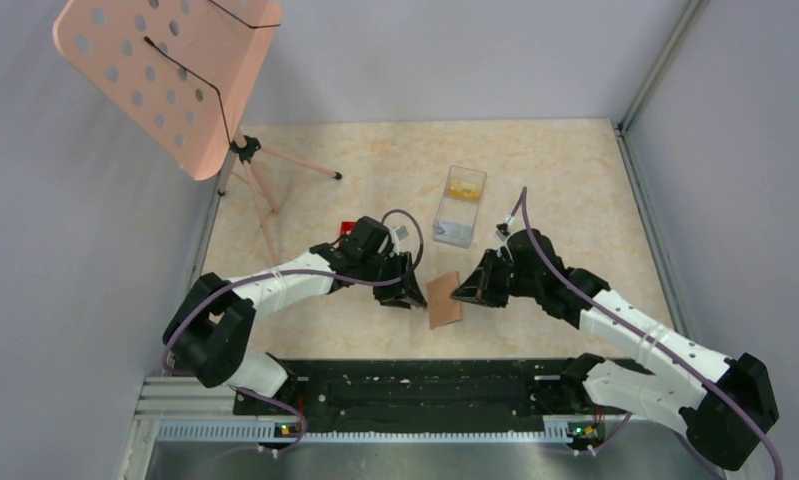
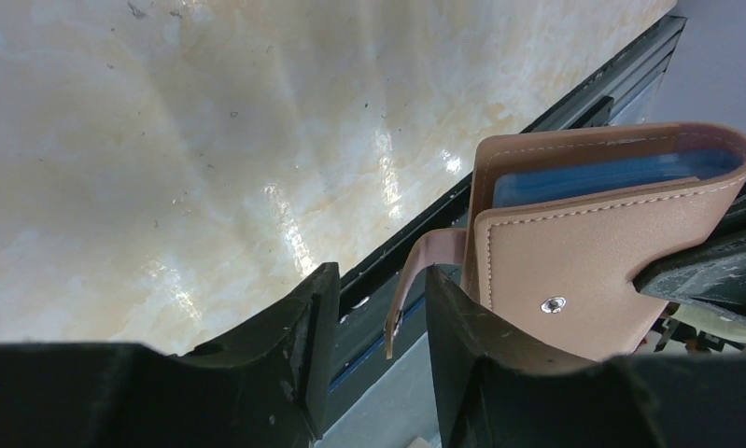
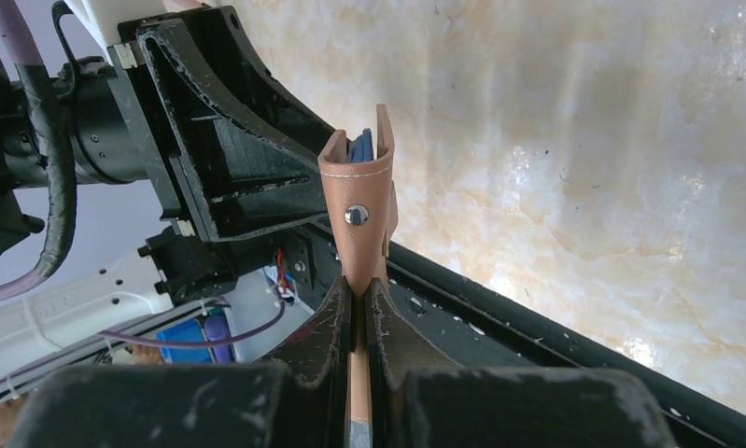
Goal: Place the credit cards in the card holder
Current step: Open the card holder, then move the storage box to the center of the board.
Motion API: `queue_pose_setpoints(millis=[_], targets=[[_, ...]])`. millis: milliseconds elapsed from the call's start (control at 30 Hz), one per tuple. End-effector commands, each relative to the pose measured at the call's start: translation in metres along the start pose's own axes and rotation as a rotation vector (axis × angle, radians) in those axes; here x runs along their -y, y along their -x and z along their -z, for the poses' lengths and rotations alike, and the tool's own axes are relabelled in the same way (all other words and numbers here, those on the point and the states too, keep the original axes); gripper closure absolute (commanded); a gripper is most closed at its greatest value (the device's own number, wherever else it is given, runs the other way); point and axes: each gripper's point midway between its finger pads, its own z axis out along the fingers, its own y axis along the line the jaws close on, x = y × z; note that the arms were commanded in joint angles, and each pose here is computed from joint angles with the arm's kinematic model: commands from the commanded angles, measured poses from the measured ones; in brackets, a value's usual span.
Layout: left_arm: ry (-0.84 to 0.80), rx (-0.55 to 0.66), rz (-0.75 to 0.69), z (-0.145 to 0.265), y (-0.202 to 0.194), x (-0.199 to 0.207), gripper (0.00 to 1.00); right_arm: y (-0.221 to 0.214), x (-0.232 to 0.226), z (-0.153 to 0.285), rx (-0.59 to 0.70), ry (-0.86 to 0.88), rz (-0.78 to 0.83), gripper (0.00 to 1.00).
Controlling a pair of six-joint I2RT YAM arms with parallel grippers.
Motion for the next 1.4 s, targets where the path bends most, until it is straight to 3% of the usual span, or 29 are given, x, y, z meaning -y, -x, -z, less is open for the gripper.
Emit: queue_pose_setpoints(millis=[0,100,233,400,567,700,967,1167,1367], targets=[[-0.047,0.014,-0.028,-0.001,0.004,0.011,0.58,0.006,-0.020,0.002,0.019,0.077,0.011,1.00],[-0.048,0.009,-0.030,-0.002,0.005,0.012,0.73,0.006,-0.021,0.001,0.016,0.078,0.012,1.00],[-0.040,0.004,-0.032,-0.003,0.008,0.013,1.00,0.007,-0.021,-0.002,0.009,0.070,0.015,1.00],[0.013,0.043,-0.055,0.009,0.015,0.014,1.00,0.014,-0.018,-0.006,0.007,0.026,0.057,0.97],[0.042,0.102,-0.070,0.031,0.022,0.024,1.00,0.047,-0.004,-0.004,0.030,-0.100,0.146,0.46],[0.006,0.149,-0.085,0.049,0.024,0.041,1.00,0.098,0.008,0.007,0.082,-0.211,0.204,0.25],[-0.090,0.175,-0.144,0.068,0.026,0.070,1.00,0.202,0.043,0.001,0.111,-0.473,0.325,0.12],[-0.084,0.127,-0.158,0.062,0.027,0.071,1.00,0.262,0.061,-0.035,0.074,-0.632,0.408,0.05],[-0.035,0.089,-0.178,0.057,0.033,0.069,1.00,0.316,0.069,-0.075,0.045,-0.669,0.458,0.04]])
